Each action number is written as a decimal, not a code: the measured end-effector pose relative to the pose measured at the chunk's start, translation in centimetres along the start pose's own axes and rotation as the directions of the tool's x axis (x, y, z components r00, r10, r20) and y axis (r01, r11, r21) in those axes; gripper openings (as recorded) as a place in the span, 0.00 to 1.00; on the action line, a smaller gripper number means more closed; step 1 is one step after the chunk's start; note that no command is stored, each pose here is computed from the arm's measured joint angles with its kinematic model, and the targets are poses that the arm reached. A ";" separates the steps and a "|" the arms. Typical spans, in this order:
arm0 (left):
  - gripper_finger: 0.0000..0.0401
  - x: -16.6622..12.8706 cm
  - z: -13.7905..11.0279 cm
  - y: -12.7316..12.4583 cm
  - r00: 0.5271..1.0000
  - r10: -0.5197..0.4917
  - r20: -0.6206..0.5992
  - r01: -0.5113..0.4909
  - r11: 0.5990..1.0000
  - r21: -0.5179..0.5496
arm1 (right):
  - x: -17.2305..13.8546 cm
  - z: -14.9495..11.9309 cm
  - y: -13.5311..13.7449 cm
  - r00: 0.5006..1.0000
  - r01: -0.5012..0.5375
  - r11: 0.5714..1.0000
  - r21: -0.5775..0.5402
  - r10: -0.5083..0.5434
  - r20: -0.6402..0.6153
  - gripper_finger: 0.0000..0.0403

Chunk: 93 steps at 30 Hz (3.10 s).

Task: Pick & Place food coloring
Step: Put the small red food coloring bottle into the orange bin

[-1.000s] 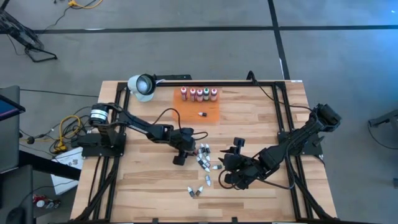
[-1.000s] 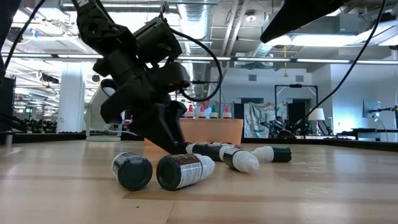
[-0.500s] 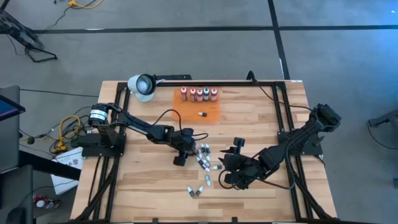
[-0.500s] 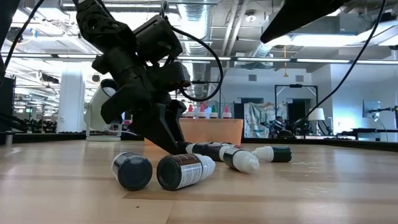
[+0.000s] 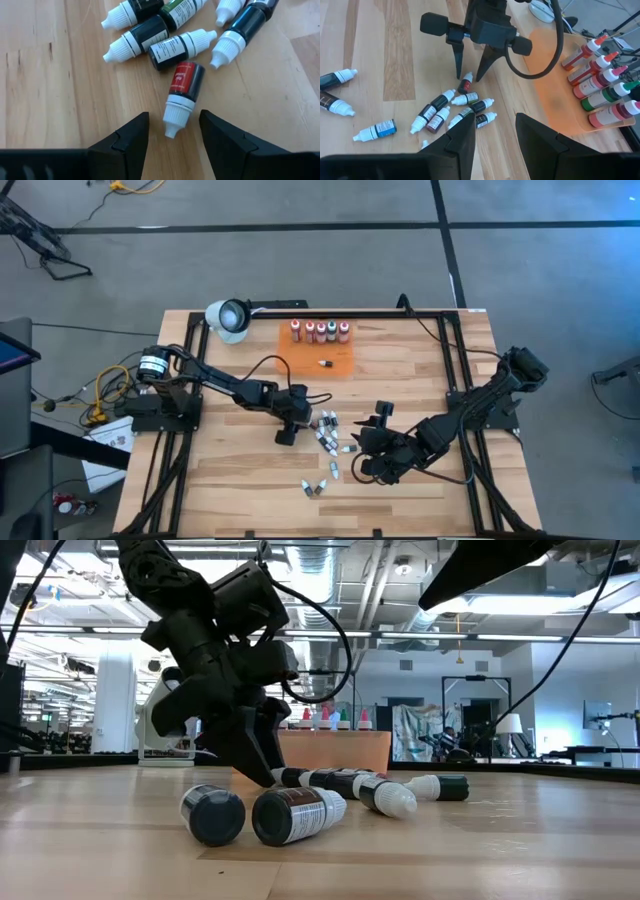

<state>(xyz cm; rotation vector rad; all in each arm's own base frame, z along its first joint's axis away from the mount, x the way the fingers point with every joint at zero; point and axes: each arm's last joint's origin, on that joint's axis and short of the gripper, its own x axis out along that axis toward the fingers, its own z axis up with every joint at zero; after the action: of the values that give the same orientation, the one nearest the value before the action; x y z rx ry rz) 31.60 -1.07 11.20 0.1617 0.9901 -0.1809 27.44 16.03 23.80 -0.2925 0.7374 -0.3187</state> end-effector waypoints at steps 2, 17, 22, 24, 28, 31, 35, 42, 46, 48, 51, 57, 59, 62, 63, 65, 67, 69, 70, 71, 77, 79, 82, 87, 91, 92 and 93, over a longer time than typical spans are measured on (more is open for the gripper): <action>0.42 0.0 0.0 0.0 1.000 0.000 0.000 0.000 1.000 0.000 | 0.0 0.0 0.0 1.000 0.000 1.000 0.000 0.000 0.000 0.33; 0.26 -0.2 0.0 -0.1 1.000 -0.005 -0.004 0.005 1.000 0.005 | 0.0 0.0 0.0 1.000 0.000 1.000 0.000 0.000 0.000 0.33; 0.23 -0.7 0.0 0.0 1.000 0.007 -0.007 -0.007 1.000 0.003 | 0.0 0.0 0.0 1.000 0.000 1.000 0.000 0.000 0.000 0.33; 0.21 -1.1 0.0 0.0 1.000 0.016 -0.011 -0.016 1.000 0.003 | 0.0 0.0 0.0 1.000 0.001 1.000 0.000 -0.001 0.000 0.33; 0.19 -1.8 0.2 0.0 1.000 0.021 -0.005 -0.021 1.000 0.003 | 0.0 0.0 0.0 1.000 0.001 1.000 0.000 -0.001 0.000 0.33; 0.18 -2.0 0.3 0.0 1.000 0.017 0.002 -0.017 1.000 -0.001 | 0.0 0.0 0.0 1.000 0.001 1.000 0.000 -0.001 0.000 0.33; 0.18 -2.0 0.2 0.0 1.000 -0.004 -0.001 0.004 1.000 -0.011 | 0.0 0.0 0.0 1.000 0.001 1.000 0.000 -0.001 -0.001 0.33; 0.29 -2.0 0.8 0.0 0.999 -0.003 0.052 0.005 1.000 -0.024 | 0.0 0.0 0.0 1.000 0.001 1.000 0.000 -0.001 -0.001 0.33; 0.39 -2.0 1.0 0.0 0.997 -0.001 0.072 0.003 1.000 -0.029 | 0.0 0.0 0.0 1.000 0.000 1.000 0.000 0.000 0.000 0.33; 0.42 -2.0 1.0 0.0 0.997 -0.001 0.071 0.003 1.000 -0.029 | 0.0 0.0 0.0 1.000 0.001 1.000 0.000 -0.001 0.000 0.33; 0.46 -2.0 1.0 0.0 0.997 -0.004 0.071 0.006 1.000 -0.029 | 0.0 0.0 0.0 1.000 0.001 1.000 0.000 -0.001 0.000 0.33; 0.47 -2.0 1.1 0.0 0.997 -0.022 0.080 0.023 1.000 -0.021 | 0.0 0.0 0.0 1.000 0.000 1.000 0.000 0.000 0.000 0.33; 0.46 -2.1 1.1 0.0 0.996 -0.021 0.084 0.023 1.000 -0.016 | 0.0 0.0 0.0 1.000 0.001 1.000 0.000 -0.001 0.000 0.33; 0.45 -2.1 1.2 0.0 0.996 -0.020 0.091 0.021 1.000 -0.013 | 0.0 0.0 0.0 1.000 0.001 1.000 0.000 -0.001 0.000 0.33; 0.44 -2.1 1.2 0.0 0.996 -0.019 0.092 0.020 1.000 -0.009 | 0.0 0.0 0.0 1.000 0.001 1.000 0.000 -0.001 0.000 0.33; 0.43 -2.1 1.2 0.0 0.995 -0.019 0.097 0.019 1.000 0.002 | 0.0 0.0 0.0 1.000 0.000 1.000 0.000 0.000 0.000 0.33; 0.43 -2.1 1.3 0.0 0.994 -0.017 0.107 0.016 1.000 0.009 | 0.0 0.0 0.0 1.000 0.001 1.000 0.000 -0.001 0.000 0.33; 0.42 -2.1 1.4 0.1 0.993 -0.015 0.116 0.014 1.000 0.010 | 0.0 0.0 0.0 1.000 0.001 1.000 0.000 -0.001 0.000 0.33; 0.41 -2.1 1.5 0.1 0.993 -0.014 0.118 0.013 1.000 0.011 | 0.0 0.0 0.0 1.000 0.001 1.000 0.000 -0.001 0.000 0.33; 0.41 -2.1 1.5 0.1 0.993 -0.014 0.118 0.013 1.000 0.011 | 0.0 0.0 0.0 1.000 0.001 1.000 0.000 -0.001 0.000 0.33; 0.41 -2.1 1.5 0.1 0.993 -0.014 0.120 0.010 0.999 0.032 | 0.0 0.0 0.0 1.000 0.001 1.000 0.000 -0.001 0.000 0.33; 0.41 -1.8 1.6 0.1 0.991 -0.012 0.132 0.007 0.999 0.037 | 0.0 0.0 0.0 1.000 0.001 1.000 0.000 -0.001 0.000 0.33; 0.41 -0.9 1.4 0.1 0.991 -0.013 0.132 0.008 0.999 0.039 | 0.0 0.0 0.0 1.000 0.000 1.000 0.001 0.000 0.001 0.33; 0.41 -0.1 0.9 0.1 0.995 -0.022 0.098 0.018 0.999 0.038 | 0.0 0.0 0.0 1.000 0.000 1.000 0.000 0.000 0.000 0.33; 0.41 -0.1 0.8 0.1 0.996 -0.021 0.088 0.018 0.999 0.037 | 0.0 0.0 0.0 1.000 0.001 1.000 0.000 -0.001 0.000 0.33; 0.41 -0.1 0.8 0.1 0.996 -0.020 0.087 0.016 0.999 0.037 | 0.0 0.0 0.0 1.000 0.001 1.000 0.000 -0.001 0.000 0.33; 0.41 -0.1 0.8 0.1 0.996 -0.018 0.086 0.015 0.999 0.039 | 0.0 0.0 0.0 1.000 0.001 1.000 0.000 -0.001 0.000 0.33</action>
<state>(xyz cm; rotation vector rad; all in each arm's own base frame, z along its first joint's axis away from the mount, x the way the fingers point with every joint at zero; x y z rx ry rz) 32.25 -1.17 11.72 0.1792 0.9023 -0.2204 27.46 16.01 23.79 -0.2926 0.7375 -0.3199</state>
